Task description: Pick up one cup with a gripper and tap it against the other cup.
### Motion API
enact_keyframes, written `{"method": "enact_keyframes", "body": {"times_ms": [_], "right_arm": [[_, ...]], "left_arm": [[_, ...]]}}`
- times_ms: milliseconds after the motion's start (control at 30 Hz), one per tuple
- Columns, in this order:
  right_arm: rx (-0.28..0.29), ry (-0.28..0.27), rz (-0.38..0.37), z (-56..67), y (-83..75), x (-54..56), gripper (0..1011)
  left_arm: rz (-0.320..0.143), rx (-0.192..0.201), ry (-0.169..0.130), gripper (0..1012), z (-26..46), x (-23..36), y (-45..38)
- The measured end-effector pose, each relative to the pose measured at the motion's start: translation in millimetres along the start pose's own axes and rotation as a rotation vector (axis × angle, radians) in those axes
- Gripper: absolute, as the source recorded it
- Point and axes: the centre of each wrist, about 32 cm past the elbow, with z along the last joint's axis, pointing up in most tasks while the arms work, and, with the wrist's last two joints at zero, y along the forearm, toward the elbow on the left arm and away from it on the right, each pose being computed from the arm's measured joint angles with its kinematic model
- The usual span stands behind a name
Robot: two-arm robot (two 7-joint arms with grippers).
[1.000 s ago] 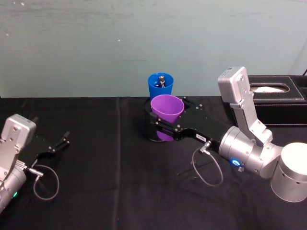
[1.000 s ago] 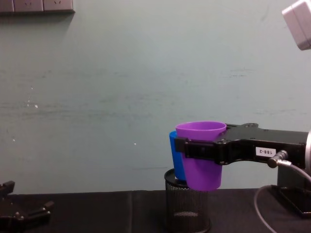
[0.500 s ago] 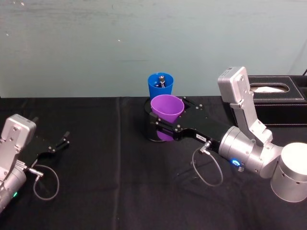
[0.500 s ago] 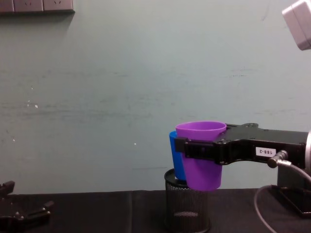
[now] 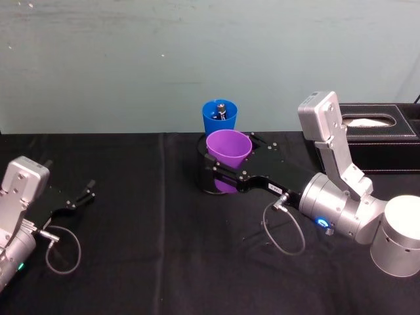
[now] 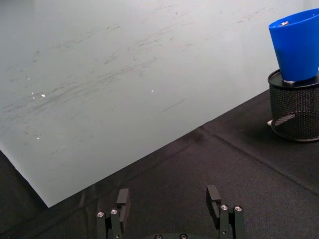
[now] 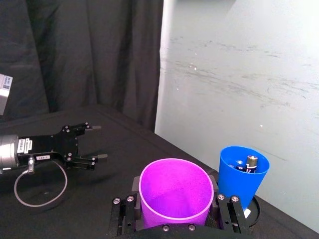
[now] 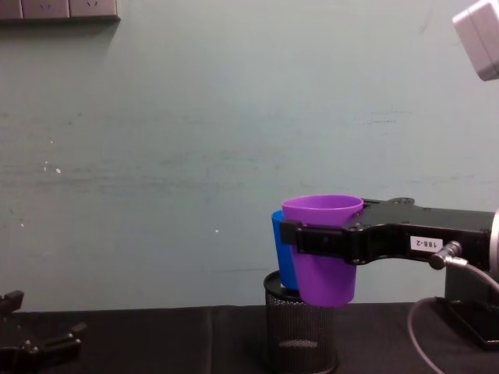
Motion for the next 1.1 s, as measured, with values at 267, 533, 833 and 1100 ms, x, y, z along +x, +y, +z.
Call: {"method": "enact_keyframes", "body": {"times_ms": [267, 533, 833, 1100], "right_arm": [[0.000, 0.000, 0.000, 0.0, 0.0, 0.0, 741], [0.000, 0.000, 0.000, 0.0, 0.0, 0.0, 742], [0.000, 0.000, 0.000, 0.0, 0.0, 0.0, 741], [0.000, 0.000, 0.000, 0.0, 0.0, 0.0, 741]], "left_arm": [[0.000, 0.000, 0.000, 1000, 0.0, 0.0, 0.0], [0.000, 0.000, 0.000, 1000, 0.0, 0.0, 0.0], [0.000, 0.000, 0.000, 1000, 0.0, 0.0, 0.0], [0.000, 0.000, 0.000, 1000, 0.0, 0.0, 0.0]]}}
